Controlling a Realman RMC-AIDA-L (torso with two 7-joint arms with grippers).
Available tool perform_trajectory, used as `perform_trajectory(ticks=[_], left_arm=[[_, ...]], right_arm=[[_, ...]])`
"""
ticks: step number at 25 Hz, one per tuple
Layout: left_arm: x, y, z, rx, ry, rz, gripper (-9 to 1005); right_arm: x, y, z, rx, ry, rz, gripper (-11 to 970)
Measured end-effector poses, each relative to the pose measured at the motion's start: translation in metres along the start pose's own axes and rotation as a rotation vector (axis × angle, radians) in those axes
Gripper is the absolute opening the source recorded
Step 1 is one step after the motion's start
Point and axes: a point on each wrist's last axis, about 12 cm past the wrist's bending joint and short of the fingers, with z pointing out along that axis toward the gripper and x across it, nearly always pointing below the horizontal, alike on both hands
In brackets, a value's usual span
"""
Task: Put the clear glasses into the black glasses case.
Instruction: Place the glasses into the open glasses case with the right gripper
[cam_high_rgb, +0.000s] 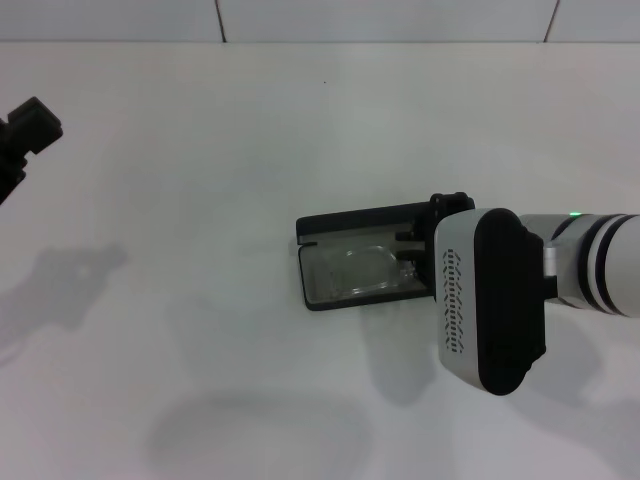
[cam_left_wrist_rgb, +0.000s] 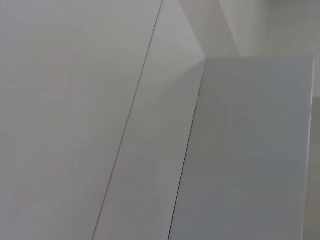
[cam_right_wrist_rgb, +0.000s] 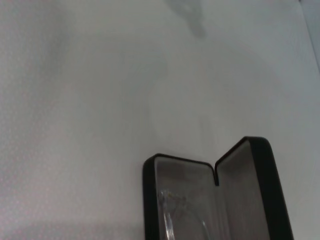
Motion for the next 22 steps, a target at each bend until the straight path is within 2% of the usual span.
perform_trajectory(ticks=[11, 16, 22], left_arm=[[0.000, -0.001, -0.002, -0.004, 0.000, 0.002, 60], [0.002, -0.003, -0.005, -0.012, 0.000, -0.001, 60], [0.002, -0.004, -0.008, -0.016, 0.001, -0.003, 60]], right_arm=[[-0.009, -0.001, 0.000, 0.029, -0.037, -0.010, 114], [-0.024, 0.004, -0.009, -0.036, -0.063, -0.018, 111], [-0.030, 0.000, -0.031, -0.127, -0.050, 0.089, 106]])
